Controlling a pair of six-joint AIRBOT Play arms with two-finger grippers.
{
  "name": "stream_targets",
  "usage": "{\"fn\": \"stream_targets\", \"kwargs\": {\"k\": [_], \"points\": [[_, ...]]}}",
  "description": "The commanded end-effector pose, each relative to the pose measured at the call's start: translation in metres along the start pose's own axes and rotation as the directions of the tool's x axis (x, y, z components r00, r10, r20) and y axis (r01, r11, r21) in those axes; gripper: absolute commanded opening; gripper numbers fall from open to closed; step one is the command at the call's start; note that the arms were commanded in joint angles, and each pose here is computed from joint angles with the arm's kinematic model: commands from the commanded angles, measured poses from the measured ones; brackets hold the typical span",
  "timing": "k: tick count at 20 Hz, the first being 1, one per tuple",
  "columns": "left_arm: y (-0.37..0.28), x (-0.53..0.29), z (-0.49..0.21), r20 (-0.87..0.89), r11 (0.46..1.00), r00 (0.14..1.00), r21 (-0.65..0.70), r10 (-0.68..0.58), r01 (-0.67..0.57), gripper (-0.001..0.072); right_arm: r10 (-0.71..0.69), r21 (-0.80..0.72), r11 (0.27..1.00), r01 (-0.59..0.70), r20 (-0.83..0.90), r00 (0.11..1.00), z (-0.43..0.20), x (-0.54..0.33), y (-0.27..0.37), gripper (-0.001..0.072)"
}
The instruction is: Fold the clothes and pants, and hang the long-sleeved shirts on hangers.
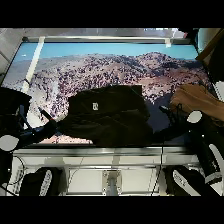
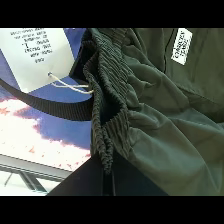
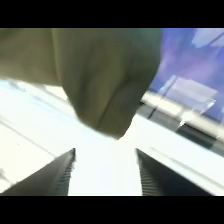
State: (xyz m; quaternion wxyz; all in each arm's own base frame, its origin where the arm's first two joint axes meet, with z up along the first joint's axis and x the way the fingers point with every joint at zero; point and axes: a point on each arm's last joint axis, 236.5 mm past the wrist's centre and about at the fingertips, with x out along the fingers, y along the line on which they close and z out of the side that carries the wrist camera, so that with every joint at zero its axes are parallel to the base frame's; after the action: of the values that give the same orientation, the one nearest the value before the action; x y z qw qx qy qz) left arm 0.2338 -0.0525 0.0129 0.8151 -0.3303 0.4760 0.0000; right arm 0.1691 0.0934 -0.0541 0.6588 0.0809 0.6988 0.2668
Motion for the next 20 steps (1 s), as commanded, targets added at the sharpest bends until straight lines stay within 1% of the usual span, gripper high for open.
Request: {"fn": "stream_targets", "kwargs": {"k": [1, 4, 6, 8, 12, 13, 14, 15, 16, 17, 18, 20], "points": [[0.000, 0.000, 0.000, 0.000, 1.000, 1.000, -0.001, 0.000, 0.000, 0.0023, 0.104, 0.046, 0.994, -0.103, -0.015, 0.994, -0.018, 0.020, 0.020, 0.0569], [0.000, 0.000, -0.001, -0.001, 1.000, 1.000, -0.001, -0.003, 0.003, 0.0023, 0.097, 0.078, 0.991, -0.105, 0.093, 0.991, 0.008, 0.019, 0.017, 0.0578], [0.000, 0.000, -0.001, -0.001, 1.000, 1.000, -0.001, -0.003, 0.003, 0.0022, 0.039, 0.161, 0.985, -0.065, 0.163, 0.986, 0.025, 0.018, 0.003, 0.0577], [0.000, 0.000, -0.001, -0.001, 1.000, 1.000, -0.001, -0.003, 0.003, 0.0023, 0.025, 0.235, 0.970, -0.060, 0.151, 0.988, 0.025, 0.022, -0.003, 0.0577], [0.000, 0.000, 0.000, -0.001, 1.000, 1.000, -0.001, -0.002, 0.002, 0.0023, 0.103, 0.303, 0.945, -0.125, 0.087, 0.991, 0.023, 0.042, -0.001, 0.0576], [0.000, 0.000, 0.000, -0.001, 1.000, 1.000, -0.001, -0.002, 0.002, 0.0023, 0.135, 0.298, 0.942, -0.153, 0.079, 0.988, 0.024, 0.047, 0.003, 0.0572], [0.000, 0.000, 0.000, -0.001, 1.000, 1.000, -0.001, -0.002, 0.002, 0.0023, 0.175, 0.300, 0.935, -0.190, 0.079, 0.981, 0.027, 0.051, 0.008, 0.0530], [0.000, 0.000, 0.000, 0.000, 1.000, 1.000, -0.001, -0.002, 0.002, 0.0022, 0.210, 0.307, 0.924, -0.227, 0.085, 0.974, 0.031, 0.054, 0.013, 0.0440], [0.000, 0.000, 0.000, 0.000, 1.000, 1.000, -0.001, -0.002, 0.002, 0.0023, 0.234, 0.300, 0.920, -0.251, 0.094, 0.968, 0.034, 0.055, 0.017, 0.0281], [0.000, 0.000, 0.000, 0.000, 1.000, 1.000, -0.001, -0.001, 0.001, 0.0022, 0.245, 0.295, 0.918, -0.264, 0.100, 0.964, 0.036, 0.055, 0.019, 0.0096], [0.000, 0.000, 0.000, 0.001, 1.000, 1.000, 0.000, 0.000, 0.000, 0.0023, 0.256, 0.288, 0.918, -0.272, 0.092, 0.962, 0.035, 0.052, 0.022, 0.0005], [-0.002, -0.003, 0.003, 0.010, 1.000, 1.000, 0.005, -0.004, 0.004, 0.0022, 0.294, 0.240, 0.926, -0.291, 0.021, 0.956, 0.023, 0.039, 0.035, 0.0002]]}}
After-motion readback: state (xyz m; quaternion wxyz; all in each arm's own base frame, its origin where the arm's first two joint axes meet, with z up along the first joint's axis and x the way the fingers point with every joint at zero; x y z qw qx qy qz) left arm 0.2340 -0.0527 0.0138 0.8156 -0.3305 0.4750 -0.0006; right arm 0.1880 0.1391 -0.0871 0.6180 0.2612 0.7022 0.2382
